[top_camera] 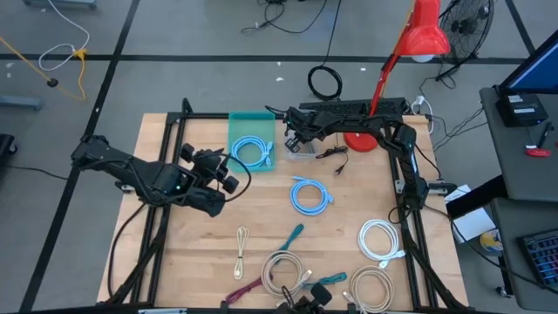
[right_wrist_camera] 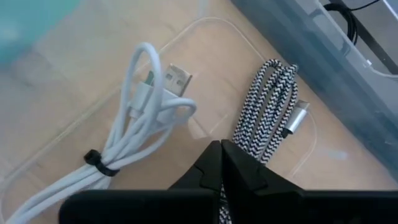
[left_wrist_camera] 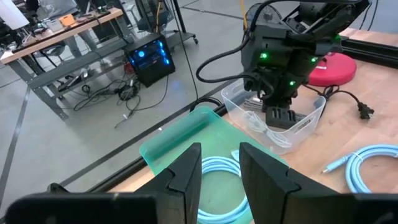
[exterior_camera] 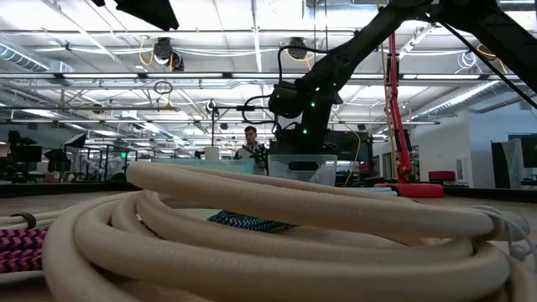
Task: Pick and place items into bin
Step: Put the black white charger cable into the transparent bin
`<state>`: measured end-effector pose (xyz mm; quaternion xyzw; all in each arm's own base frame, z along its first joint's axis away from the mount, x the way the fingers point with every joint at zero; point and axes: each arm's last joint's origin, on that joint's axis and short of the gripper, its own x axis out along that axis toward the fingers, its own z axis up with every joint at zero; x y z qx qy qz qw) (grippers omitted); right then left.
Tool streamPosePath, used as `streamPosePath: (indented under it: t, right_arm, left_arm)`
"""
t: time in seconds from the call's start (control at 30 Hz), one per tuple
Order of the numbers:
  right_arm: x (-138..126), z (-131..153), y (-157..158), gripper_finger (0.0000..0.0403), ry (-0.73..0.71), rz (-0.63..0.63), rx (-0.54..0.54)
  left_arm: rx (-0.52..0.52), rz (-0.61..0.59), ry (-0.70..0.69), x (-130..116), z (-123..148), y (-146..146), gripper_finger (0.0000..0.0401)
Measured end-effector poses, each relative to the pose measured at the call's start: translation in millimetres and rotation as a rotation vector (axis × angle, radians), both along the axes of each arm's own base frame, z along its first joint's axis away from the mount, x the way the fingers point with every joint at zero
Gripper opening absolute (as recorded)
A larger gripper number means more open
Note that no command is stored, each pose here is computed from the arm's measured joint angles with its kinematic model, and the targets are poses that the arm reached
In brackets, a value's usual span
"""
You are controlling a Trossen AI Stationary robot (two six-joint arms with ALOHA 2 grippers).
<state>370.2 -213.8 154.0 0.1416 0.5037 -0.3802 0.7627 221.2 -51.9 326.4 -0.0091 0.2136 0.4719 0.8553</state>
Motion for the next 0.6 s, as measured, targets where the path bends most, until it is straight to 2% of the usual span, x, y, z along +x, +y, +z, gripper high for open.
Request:
streamPosePath:
  t: [0.27,0.43,0.6]
  right_arm:
    - [-8,-2,-4,0.0000,0.054,-0.045,0.002]
    - [-12,-1,-6,0.0000,0.114,-0.087,-0.058]
    - [-15,-2,-5,0.0000,0.140,-0.122,-0.070]
  left_arm:
    - [0.000,-0.001,0.000,0,0,0,0.0113]
    - [0.000,0.000,0.001,0,0,0,0.0113]
    - [0.001,-0.001,0.001,0,0,0,0.0113]
